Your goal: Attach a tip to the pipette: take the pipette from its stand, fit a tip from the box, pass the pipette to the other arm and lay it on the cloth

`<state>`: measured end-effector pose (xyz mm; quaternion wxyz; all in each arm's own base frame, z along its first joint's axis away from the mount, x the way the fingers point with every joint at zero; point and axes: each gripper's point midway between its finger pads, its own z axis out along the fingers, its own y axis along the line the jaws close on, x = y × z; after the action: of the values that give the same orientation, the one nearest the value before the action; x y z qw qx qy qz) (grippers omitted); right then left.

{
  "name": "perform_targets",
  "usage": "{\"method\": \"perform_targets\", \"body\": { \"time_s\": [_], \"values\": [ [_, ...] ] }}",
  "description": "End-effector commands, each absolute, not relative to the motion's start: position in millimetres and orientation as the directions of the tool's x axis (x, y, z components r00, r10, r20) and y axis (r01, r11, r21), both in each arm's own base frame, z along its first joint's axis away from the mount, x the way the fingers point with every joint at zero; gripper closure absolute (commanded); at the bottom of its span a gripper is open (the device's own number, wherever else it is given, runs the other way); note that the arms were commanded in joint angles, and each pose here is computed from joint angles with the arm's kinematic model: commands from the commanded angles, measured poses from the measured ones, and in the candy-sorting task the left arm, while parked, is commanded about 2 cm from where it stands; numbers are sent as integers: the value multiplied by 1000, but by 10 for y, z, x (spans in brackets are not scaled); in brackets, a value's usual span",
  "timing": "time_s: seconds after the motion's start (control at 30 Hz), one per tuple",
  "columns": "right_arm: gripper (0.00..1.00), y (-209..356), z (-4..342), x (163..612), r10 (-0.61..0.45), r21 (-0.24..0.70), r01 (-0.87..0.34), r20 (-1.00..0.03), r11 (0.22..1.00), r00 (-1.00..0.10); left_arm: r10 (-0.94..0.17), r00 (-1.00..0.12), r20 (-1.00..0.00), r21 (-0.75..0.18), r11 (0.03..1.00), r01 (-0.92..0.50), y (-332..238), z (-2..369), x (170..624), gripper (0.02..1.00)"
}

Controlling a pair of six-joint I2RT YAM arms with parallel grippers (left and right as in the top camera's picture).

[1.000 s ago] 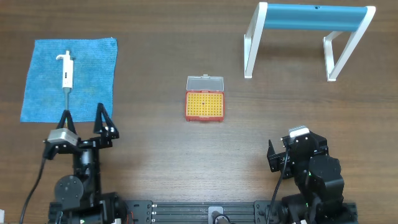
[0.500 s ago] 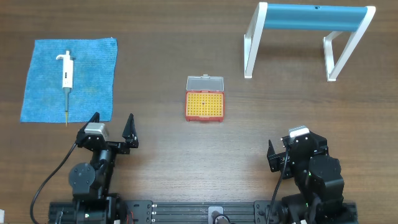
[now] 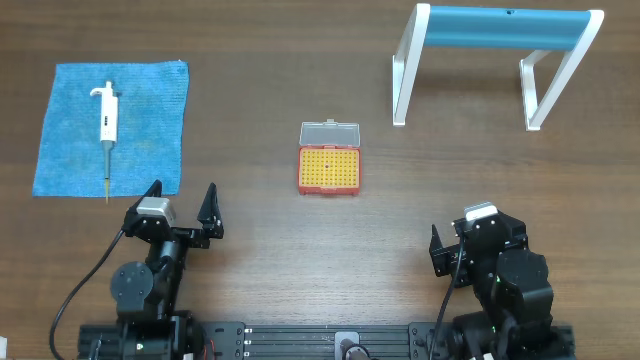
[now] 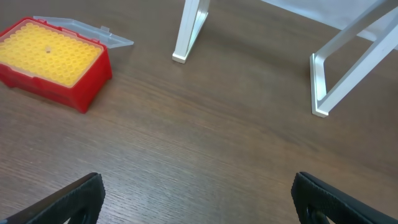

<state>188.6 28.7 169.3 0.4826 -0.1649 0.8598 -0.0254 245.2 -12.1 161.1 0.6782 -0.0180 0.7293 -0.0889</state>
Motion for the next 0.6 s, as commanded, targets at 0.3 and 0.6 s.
{"method": "perform_targets", "body": {
  "time_s": [0.3, 0.6],
  "values": [
    [27, -96, 2381, 2483, -211, -211, -12, -976, 977, -50, -155, -79, -985, -163, 980, 115, -158, 1603, 2447, 42],
    [27, -19, 1798, 2447, -218, -218, -49, -976, 975, 16, -155, -79, -985, -163, 980, 115, -158, 1602, 2447, 42]
  ]
}}
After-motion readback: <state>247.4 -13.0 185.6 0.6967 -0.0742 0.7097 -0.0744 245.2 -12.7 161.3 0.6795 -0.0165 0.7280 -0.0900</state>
